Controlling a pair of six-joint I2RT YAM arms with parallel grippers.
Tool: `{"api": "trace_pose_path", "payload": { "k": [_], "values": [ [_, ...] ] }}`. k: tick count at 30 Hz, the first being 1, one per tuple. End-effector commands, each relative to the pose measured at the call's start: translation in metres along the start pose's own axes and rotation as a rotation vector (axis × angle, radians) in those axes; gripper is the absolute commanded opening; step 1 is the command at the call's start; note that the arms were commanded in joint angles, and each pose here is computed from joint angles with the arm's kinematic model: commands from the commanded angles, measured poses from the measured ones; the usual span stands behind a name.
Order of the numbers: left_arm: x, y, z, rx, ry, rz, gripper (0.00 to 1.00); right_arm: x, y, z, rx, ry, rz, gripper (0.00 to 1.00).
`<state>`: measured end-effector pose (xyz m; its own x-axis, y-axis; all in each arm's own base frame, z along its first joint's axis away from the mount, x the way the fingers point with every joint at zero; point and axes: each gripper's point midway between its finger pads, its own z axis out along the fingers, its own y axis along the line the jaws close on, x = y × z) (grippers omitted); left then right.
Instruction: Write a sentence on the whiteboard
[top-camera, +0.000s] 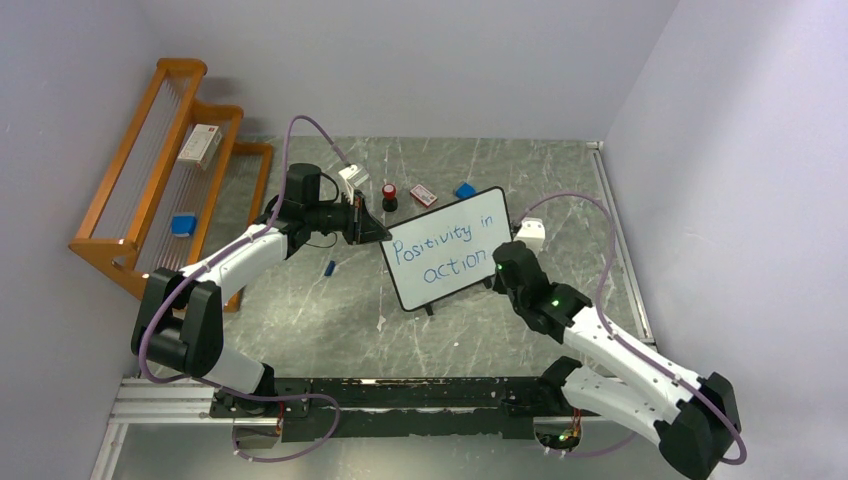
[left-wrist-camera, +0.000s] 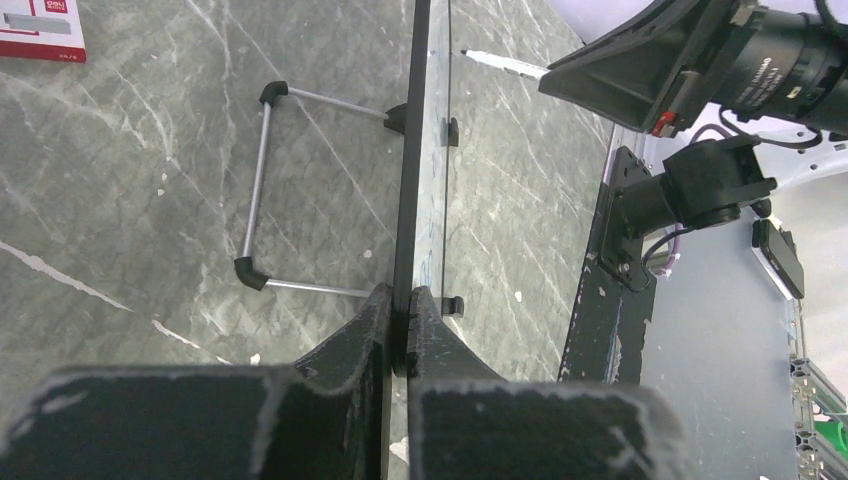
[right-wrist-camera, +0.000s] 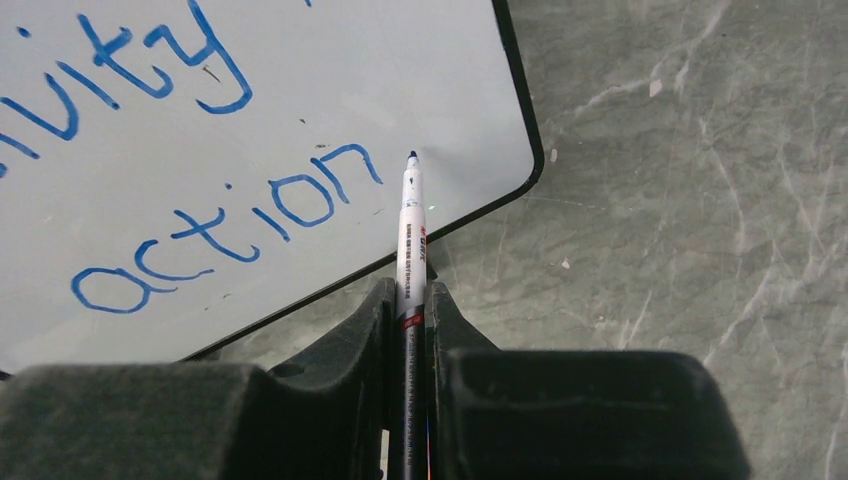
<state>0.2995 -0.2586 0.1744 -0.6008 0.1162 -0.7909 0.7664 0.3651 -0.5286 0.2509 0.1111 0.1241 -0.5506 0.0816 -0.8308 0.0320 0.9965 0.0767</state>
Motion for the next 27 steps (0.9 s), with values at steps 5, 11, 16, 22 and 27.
{"api": "trace_pose_path", "payload": {
  "k": [5, 11, 16, 22, 27],
  "values": [
    [0.018, 0.018, 0.002, -0.064, 0.04, -0.036, 0.05, -0.039, -0.001, -0.03, -0.06, -0.098, 0.031, 0.0],
    [-0.006, 0.005, 0.0, -0.038, -0.02, -0.016, 0.29, -0.059, -0.002, -0.047, -0.103, -0.172, 0.036, 0.0],
    [-0.035, -0.006, -0.014, -0.084, -0.048, 0.045, 0.54, -0.071, -0.002, -0.059, -0.132, -0.214, 0.028, 0.0],
    [-0.057, -0.008, -0.037, -0.213, -0.048, 0.086, 0.81, -0.081, -0.006, -0.072, -0.155, -0.266, 0.04, 0.0],
    [-0.054, 0.005, -0.066, -0.399, -0.041, 0.042, 0.98, -0.087, -0.01, -0.082, -0.171, -0.307, 0.068, 0.0]
  ]
}}
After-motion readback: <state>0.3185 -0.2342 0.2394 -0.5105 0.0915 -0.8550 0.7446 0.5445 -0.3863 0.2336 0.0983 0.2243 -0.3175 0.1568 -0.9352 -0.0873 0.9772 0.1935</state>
